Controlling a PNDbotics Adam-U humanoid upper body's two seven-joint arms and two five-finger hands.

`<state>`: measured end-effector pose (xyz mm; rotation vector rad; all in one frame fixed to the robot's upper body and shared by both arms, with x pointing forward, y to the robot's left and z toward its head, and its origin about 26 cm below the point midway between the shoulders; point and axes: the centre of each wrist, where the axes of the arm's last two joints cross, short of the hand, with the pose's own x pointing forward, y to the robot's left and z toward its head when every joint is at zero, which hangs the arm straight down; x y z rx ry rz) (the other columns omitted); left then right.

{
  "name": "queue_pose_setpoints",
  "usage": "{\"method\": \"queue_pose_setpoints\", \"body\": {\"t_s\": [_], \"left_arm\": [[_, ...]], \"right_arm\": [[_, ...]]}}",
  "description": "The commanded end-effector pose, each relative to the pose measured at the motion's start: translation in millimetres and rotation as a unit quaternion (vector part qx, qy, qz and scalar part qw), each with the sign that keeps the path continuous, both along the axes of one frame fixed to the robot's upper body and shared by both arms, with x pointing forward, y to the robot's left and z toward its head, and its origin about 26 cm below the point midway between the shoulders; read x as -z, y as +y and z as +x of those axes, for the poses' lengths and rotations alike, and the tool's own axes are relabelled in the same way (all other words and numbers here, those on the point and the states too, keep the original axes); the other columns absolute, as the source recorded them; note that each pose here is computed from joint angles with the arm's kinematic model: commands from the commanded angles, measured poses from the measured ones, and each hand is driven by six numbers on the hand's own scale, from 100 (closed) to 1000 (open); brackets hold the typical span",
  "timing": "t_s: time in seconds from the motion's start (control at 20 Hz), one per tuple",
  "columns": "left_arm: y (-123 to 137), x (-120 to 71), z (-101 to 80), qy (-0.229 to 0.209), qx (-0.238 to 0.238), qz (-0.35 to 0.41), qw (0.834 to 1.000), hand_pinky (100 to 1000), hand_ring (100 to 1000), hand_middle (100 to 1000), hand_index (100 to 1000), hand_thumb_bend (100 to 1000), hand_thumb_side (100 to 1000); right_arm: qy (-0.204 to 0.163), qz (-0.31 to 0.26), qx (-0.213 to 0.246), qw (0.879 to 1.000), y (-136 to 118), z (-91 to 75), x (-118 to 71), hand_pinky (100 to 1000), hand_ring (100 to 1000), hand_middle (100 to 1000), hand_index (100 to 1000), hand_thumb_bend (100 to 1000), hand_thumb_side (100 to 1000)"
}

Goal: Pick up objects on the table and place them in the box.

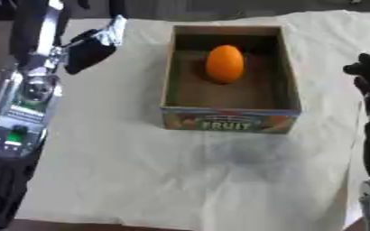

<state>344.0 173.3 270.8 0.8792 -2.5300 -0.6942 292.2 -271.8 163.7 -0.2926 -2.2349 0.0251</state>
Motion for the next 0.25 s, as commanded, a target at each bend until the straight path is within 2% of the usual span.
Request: {"method": "queue_pose_setpoints", "body": {"t_s": [0.05, 0.25], "left_arm": [[26, -14.5, -22.3, 0.008, 0.027, -0.037, 0.999, 348, 478, 705, 827, 103, 223], [53, -7.8, -32.2, 0.024, 0.045, -0.078, 0.996, 318, 458, 687, 819, 100, 246]], "right_arm": [[-0.017, -0.011, 0.011, 1.0, -5, -3.0, -7.6, 958, 921, 688, 833, 100, 998], [-0.023, -0.012, 0.018, 0.999, -7, -3.2, -8.2, 956, 919, 688, 832, 100, 999]]}}
